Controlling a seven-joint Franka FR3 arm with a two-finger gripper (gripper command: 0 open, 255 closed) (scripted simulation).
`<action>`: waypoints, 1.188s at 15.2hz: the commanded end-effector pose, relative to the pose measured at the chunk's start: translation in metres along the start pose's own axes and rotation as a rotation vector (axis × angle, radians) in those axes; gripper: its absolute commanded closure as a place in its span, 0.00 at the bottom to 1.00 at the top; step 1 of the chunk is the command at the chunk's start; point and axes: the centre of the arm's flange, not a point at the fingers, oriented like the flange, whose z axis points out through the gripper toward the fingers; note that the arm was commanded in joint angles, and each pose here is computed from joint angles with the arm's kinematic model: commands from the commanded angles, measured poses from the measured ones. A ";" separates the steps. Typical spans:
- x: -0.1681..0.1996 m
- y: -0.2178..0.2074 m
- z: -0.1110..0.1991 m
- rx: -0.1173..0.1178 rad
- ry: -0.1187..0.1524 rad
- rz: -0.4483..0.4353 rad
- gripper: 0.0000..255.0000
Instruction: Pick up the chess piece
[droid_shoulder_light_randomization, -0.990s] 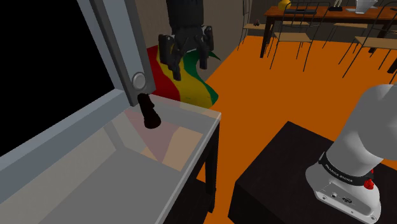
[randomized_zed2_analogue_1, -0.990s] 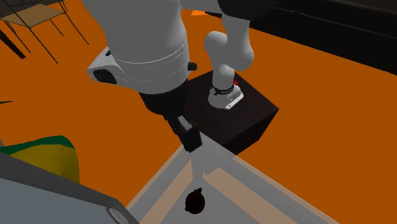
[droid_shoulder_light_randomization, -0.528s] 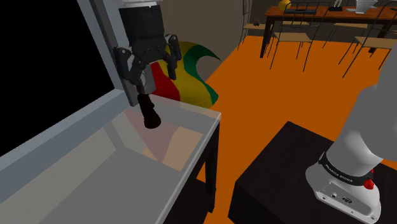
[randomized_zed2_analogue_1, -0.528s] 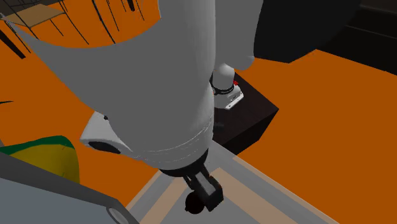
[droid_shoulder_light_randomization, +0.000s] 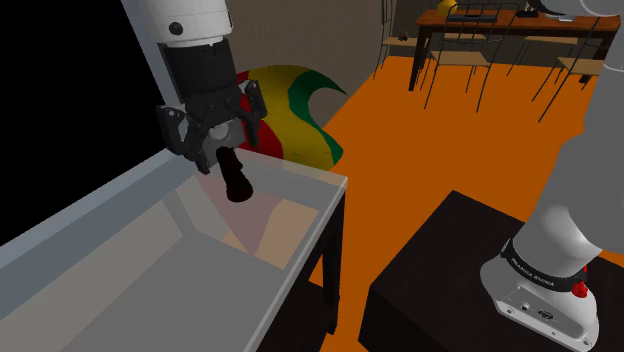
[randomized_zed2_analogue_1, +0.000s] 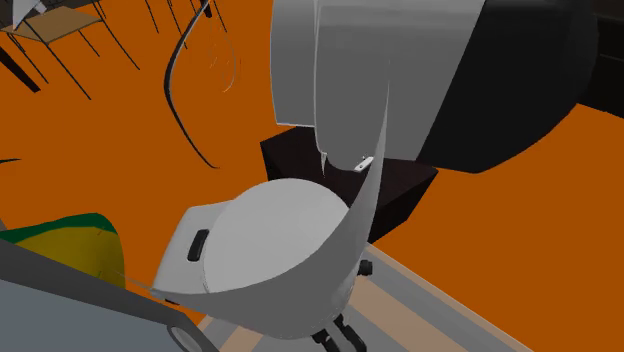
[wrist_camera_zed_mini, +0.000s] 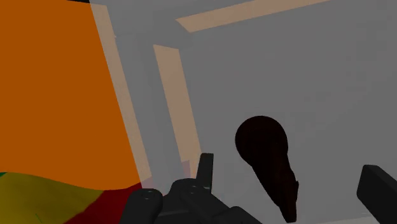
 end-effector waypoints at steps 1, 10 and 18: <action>0.001 0.000 0.011 0.000 0.000 0.000 0.00; 0.003 0.000 0.013 0.000 0.000 0.000 1.00; 0.000 -0.001 -0.013 0.000 0.000 0.000 1.00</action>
